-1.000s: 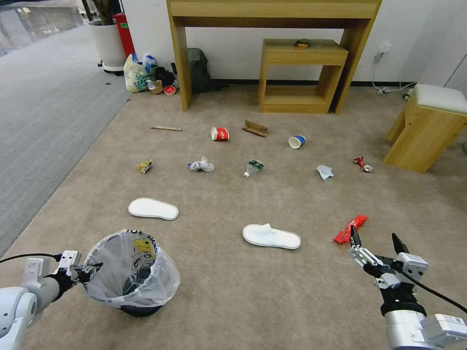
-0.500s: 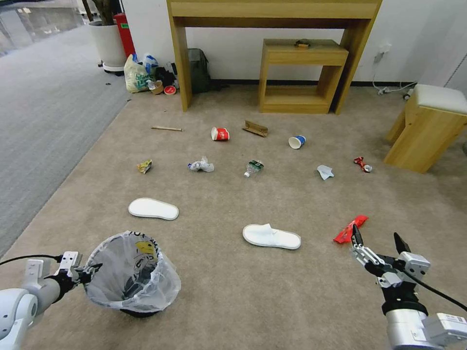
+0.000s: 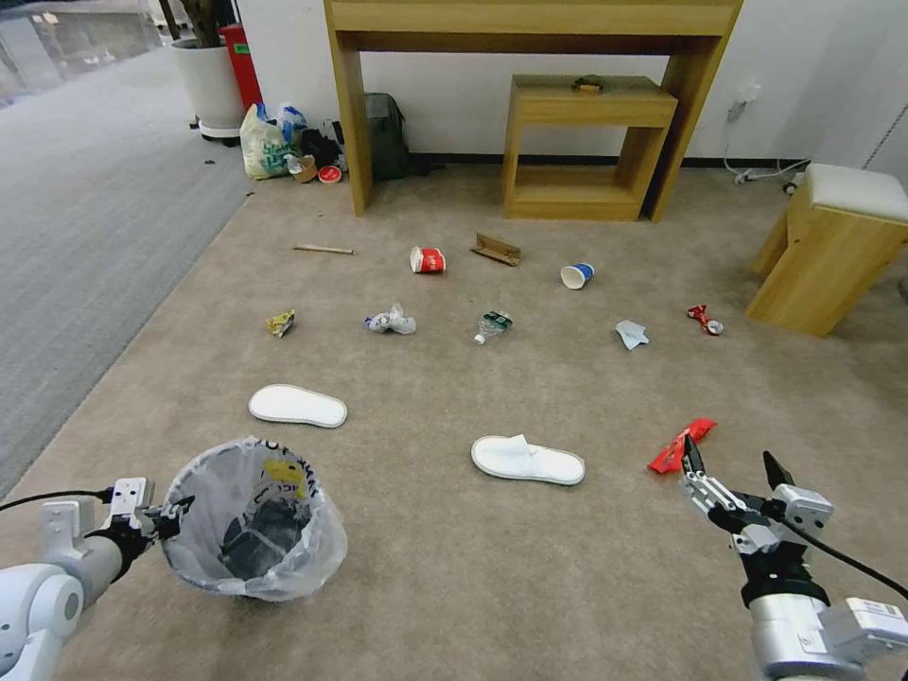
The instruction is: Pick up the trash bin and place the garbage on the floor into it.
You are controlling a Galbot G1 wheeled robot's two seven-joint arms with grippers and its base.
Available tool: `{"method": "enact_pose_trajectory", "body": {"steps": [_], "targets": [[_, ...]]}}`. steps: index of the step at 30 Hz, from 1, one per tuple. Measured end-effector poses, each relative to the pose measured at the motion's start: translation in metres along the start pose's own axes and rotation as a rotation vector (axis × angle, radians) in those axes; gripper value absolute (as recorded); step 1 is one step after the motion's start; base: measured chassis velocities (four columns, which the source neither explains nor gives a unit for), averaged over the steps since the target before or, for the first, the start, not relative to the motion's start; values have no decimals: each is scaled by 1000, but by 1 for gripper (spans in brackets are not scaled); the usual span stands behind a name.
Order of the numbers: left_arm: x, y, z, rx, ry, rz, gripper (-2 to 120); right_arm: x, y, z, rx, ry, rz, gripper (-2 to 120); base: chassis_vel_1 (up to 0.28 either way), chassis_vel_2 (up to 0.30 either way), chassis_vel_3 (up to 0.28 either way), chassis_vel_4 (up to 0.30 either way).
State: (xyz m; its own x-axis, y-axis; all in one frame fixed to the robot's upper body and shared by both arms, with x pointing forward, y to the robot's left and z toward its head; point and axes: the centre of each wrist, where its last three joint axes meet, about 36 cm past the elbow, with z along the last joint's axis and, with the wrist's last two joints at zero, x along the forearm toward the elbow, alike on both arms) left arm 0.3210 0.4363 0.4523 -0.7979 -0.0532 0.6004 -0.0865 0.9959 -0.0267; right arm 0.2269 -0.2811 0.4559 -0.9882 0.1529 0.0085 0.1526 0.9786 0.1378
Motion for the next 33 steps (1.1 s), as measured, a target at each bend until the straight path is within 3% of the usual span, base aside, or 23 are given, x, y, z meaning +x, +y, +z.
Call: {"method": "enact_pose_trajectory", "body": {"steps": [7, 10, 16, 20, 23, 27, 33], "targets": [[26, -30, 0, 77, -48, -22, 0, -3, 0, -4, 8, 3, -15, 100, 0, 0, 0, 0], [50, -54, 6, 142, -61, -47, 0, -6, 1, -6, 33, -2, -34, 100, 0, 0, 0, 0], [71, -79, 18, 225, -55, -87, 0, -9, 3, -7, 59, -6, -54, 100, 0, 0, 0, 0], [76, -95, 31, 273, -46, -62, 0, -11, 5, -6, 78, -5, -68, 100, 0, 0, 0, 0], [72, -109, 39, 293, -85, -10, 0, -11, 5, -6, 91, -3, -86, 100, 0, 0, 0, 0], [64, -118, 47, 293, -122, 48, 0, -10, 6, -6, 109, 0, -109, 100, 0, 0, 0, 0], [63, -126, 53, 263, -131, 54, 0, -10, 6, -9, 123, 8, -142, 100, 0, 0, 0, 0]]}}
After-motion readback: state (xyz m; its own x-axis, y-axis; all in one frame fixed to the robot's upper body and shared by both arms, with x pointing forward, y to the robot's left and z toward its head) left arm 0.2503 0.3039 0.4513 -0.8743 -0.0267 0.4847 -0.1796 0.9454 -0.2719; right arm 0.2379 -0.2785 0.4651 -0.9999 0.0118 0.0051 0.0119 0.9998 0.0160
